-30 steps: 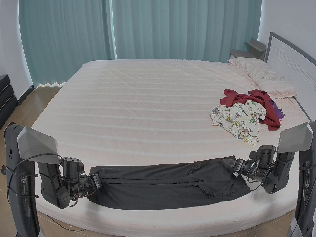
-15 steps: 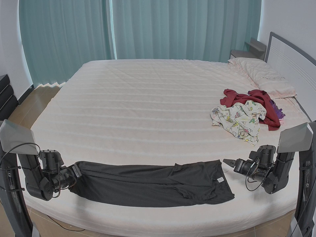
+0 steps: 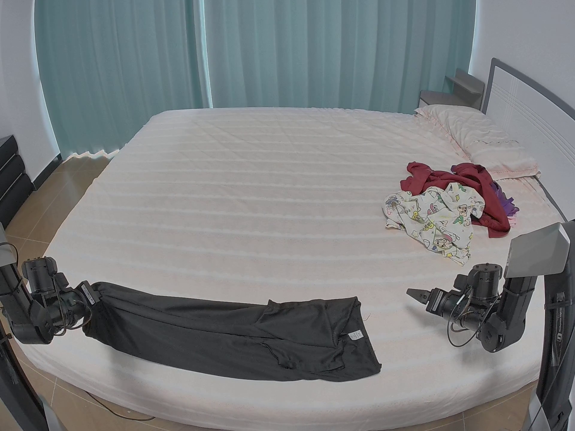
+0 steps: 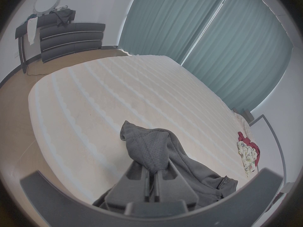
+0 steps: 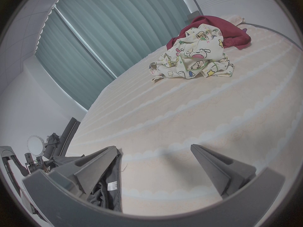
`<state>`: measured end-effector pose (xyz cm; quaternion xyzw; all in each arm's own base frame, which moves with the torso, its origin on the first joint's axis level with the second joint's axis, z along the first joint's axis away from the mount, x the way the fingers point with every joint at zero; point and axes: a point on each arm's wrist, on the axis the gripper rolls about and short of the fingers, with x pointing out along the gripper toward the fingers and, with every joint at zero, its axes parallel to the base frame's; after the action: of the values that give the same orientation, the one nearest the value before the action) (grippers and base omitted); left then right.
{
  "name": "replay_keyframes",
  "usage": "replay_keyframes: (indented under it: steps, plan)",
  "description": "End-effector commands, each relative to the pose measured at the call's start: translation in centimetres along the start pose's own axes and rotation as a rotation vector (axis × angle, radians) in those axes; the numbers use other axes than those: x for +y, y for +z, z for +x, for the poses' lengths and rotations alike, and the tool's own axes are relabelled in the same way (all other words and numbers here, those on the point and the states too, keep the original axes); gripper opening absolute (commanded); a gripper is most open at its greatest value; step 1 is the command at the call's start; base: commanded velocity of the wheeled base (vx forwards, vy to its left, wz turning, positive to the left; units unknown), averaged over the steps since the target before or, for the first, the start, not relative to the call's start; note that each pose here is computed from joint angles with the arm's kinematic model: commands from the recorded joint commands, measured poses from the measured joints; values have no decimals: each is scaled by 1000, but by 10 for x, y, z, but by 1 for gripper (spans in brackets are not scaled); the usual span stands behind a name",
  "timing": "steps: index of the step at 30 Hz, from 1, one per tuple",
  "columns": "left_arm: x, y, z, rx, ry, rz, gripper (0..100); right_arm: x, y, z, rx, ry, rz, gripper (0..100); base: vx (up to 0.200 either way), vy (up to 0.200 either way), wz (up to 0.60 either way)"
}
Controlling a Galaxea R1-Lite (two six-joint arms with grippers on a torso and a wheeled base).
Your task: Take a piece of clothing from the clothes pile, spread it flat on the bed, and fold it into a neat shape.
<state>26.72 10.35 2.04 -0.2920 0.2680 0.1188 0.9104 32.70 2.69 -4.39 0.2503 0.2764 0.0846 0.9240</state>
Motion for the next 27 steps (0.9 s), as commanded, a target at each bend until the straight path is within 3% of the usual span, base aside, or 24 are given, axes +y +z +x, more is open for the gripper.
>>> replay_keyframes:
  steps: [1,9,12,15,20,27]
  plan:
    - [-19,-5,-6,13,-43,46,0,-1,0,0,1,-1,1,100,0,0,0]
    - [-84,-47,-10,52,-62,203,0,-1,-1,1,3,-3,1,100,0,0,0]
    - [-126,-77,-13,58,-102,295,0,-1,-1,1,3,-3,1,100,0,0,0]
    - [-156,-95,-13,42,-132,353,0,0,-1,0,2,-2,0,100,0,0,0]
    - [-203,-126,-12,94,-162,454,0,0,-1,0,1,-1,0,100,0,0,0]
    - [-271,-157,-17,223,-229,414,0,-1,-1,1,3,-3,-2,100,0,0,0]
